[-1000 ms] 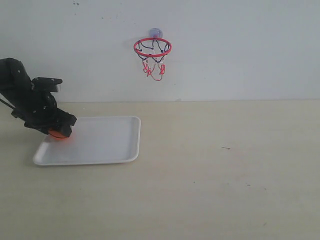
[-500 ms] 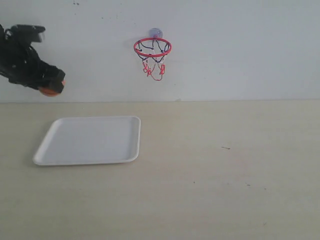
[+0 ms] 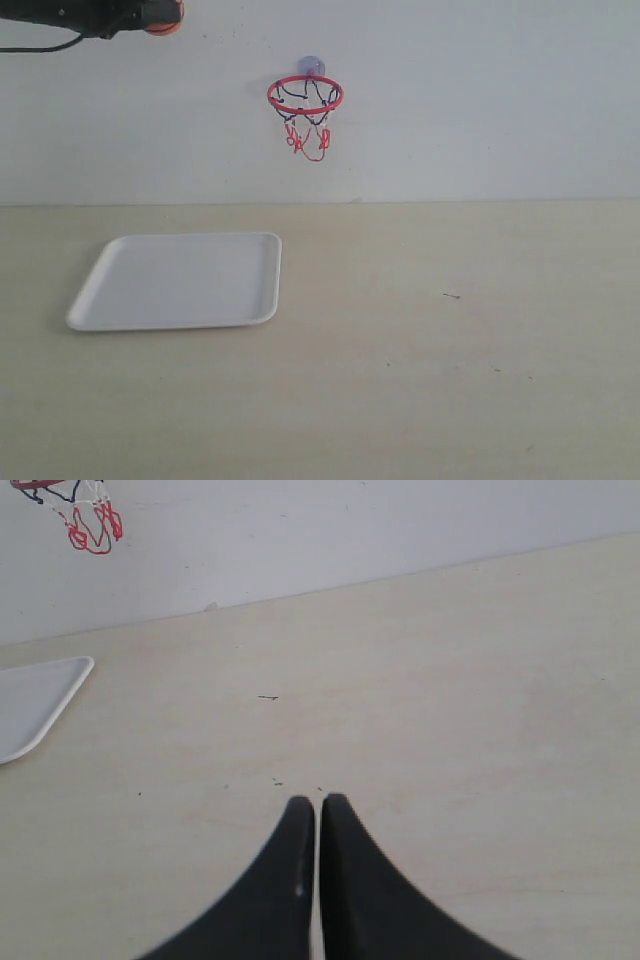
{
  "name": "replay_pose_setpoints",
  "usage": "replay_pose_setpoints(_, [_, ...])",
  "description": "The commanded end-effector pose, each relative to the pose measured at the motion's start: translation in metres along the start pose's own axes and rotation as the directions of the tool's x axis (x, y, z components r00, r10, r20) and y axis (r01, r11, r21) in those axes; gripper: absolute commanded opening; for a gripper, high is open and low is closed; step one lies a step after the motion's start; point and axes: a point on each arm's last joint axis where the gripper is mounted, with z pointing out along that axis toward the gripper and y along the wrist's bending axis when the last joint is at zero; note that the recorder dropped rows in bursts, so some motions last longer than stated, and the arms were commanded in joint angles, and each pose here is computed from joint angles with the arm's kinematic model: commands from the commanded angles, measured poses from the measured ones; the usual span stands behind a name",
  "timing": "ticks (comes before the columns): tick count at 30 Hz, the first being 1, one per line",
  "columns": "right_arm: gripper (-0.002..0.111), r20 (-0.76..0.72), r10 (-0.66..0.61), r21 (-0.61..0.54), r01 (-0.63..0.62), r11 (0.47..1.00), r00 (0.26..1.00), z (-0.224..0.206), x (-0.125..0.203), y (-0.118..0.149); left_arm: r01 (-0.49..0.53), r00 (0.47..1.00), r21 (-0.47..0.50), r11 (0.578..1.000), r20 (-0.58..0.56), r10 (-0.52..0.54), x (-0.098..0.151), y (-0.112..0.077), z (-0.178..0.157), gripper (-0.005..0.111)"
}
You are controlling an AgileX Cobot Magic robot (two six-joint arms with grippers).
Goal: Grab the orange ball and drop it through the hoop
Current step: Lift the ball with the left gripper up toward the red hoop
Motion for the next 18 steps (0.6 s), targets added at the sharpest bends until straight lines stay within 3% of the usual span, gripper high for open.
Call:
replay_pose_setpoints(1, [0.001,0.014,-0.011,0.000,0.011,1.000,1.000,0.000,-0.001,0.000,0.016,0.998,0.065,0.998,0.052,-0.020,0.003,-0.012,0.031,0.004])
replay_pose_setpoints(6, [0.001,0.014,-0.011,0.000,0.011,1.000,1.000,0.000,-0.001,0.000,-0.081,0.996,0.132,0.988,0.059,0.074,0.015,-0.046,0.062,0.004])
replay_pose_setpoints(10, [0.001,0.014,-0.011,0.000,0.011,1.000,1.000,0.000,-0.001,0.000,-0.129,0.989,0.131,0.983,0.085,0.119,0.021,-0.065,0.077,0.004])
replay_pose_setpoints(18, [0.001,0.014,-0.011,0.000,0.011,1.000,1.000,0.000,-0.001,0.000,-0.094,0.992,0.125,0.988,0.091,0.083,0.028,-0.070,0.088,0.004])
